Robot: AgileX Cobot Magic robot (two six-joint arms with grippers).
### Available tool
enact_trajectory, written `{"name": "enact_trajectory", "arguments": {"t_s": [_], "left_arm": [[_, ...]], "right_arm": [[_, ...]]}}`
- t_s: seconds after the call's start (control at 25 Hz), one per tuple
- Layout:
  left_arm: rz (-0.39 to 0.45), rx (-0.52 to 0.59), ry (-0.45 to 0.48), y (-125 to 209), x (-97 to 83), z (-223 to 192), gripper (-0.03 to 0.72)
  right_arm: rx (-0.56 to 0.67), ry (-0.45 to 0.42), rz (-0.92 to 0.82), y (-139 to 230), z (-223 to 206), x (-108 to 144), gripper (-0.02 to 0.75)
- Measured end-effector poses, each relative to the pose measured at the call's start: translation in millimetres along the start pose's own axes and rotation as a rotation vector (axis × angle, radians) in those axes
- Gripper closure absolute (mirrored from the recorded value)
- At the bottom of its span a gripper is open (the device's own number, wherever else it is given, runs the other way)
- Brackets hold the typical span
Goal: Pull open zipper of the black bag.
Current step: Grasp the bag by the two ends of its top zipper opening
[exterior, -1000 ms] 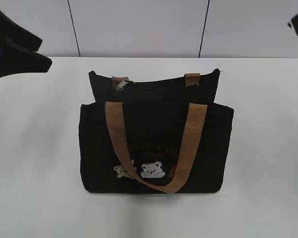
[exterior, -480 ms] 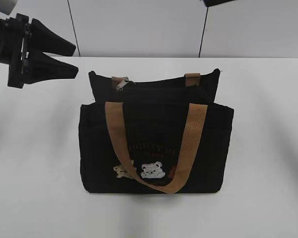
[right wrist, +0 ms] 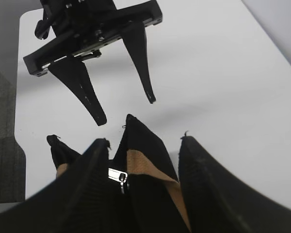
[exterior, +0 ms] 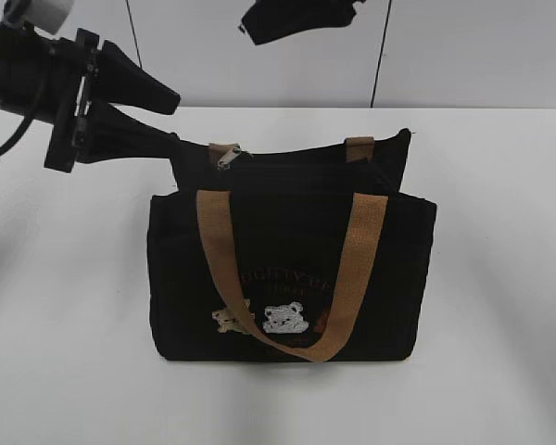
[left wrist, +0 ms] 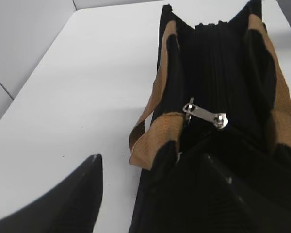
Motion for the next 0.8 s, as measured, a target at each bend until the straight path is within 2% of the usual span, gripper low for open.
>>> {"name": "enact_trajectory", "arguments": {"t_s": [0.12, 0.56, 0.68, 0.8], "left_arm": [[-0.017, 0.029, 0.012, 1, -3.1, -11, 0.220], [0.047, 0.068, 0.055, 30, -2.9, -30, 0.244], [0.049, 0.068, 0.055, 31, -2.9, -30, 0.314], [0.050, 0.067, 0.054, 31, -2.8, -30, 0.473]], "right_arm": [[0.018, -0.034, -0.014, 5, -15, 2, 0.377], [0.028, -0.056, -0.031, 10, -23, 0, 0.377], [0.041, -0.066, -0.044, 17, -30, -4, 0.377], [0.051, -0.091, 0.012, 19, -37, -1, 0.377]]}}
Point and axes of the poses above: a point on each arm's last joint axis where the gripper is mounted, z pointing back along that axis away from the gripper, x along the wrist's bending axis when the last joint is at zero, y = z × x, the point moved 3 cm from there along -z, pointing out along that axis toward the gripper
